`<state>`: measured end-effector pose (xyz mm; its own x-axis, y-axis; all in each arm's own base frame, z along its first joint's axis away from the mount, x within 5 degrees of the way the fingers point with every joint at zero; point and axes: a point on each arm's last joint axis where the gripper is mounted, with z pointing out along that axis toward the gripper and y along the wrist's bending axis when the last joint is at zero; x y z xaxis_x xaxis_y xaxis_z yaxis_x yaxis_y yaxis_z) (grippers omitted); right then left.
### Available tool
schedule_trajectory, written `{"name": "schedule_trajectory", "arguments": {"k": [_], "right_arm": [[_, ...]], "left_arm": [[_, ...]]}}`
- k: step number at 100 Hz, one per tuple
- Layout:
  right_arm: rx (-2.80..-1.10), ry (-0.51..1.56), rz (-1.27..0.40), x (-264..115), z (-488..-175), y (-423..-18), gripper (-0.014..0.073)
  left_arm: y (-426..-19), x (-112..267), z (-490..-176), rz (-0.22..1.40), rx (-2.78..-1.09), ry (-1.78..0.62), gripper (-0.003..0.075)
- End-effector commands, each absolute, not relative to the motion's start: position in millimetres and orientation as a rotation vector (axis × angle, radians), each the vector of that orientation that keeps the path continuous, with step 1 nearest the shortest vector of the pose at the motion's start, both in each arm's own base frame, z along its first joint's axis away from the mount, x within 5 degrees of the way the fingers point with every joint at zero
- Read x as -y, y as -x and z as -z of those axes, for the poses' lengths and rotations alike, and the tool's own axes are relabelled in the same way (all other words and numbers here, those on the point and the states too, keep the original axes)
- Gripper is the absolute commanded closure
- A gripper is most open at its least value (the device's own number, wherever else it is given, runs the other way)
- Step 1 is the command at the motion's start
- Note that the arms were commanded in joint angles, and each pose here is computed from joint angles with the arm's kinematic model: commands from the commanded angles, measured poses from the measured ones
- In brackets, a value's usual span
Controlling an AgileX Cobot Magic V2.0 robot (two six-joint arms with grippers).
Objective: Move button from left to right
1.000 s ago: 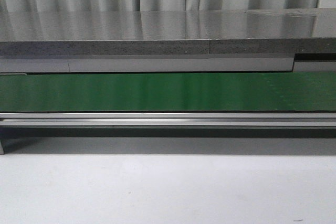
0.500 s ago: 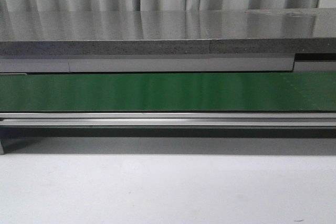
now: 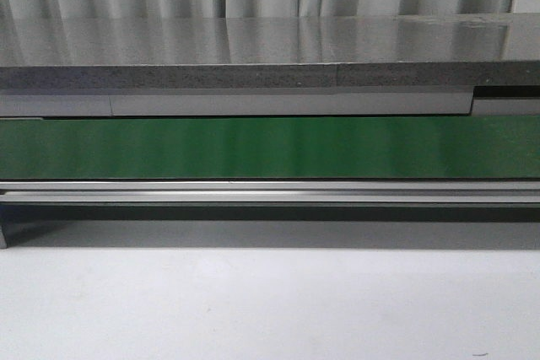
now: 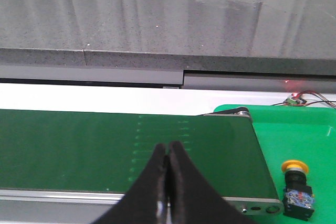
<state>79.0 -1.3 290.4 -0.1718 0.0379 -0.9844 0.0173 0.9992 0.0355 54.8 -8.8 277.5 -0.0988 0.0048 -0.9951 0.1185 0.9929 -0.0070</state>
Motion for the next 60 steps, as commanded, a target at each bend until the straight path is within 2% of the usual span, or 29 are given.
{"name": "schedule_trajectory", "arguments": {"k": [1,19,60], "right_arm": [[-1.639,-0.022,-0.017,0,-306,-80,0.0663],[-1.609,-0.011,-0.026,-1,-293,-81,0.0663],[-1.560,0.056,-0.084,-5,-236,-58,0.0663]], "left_arm": [[-55,9,-292,0.112,-1.584,-0.077,0.0715],[-55,9,-292,0.112,-1.584,-0.077,0.0715],[-55,9,-292,0.112,-1.584,-0.077,0.0715]]}}
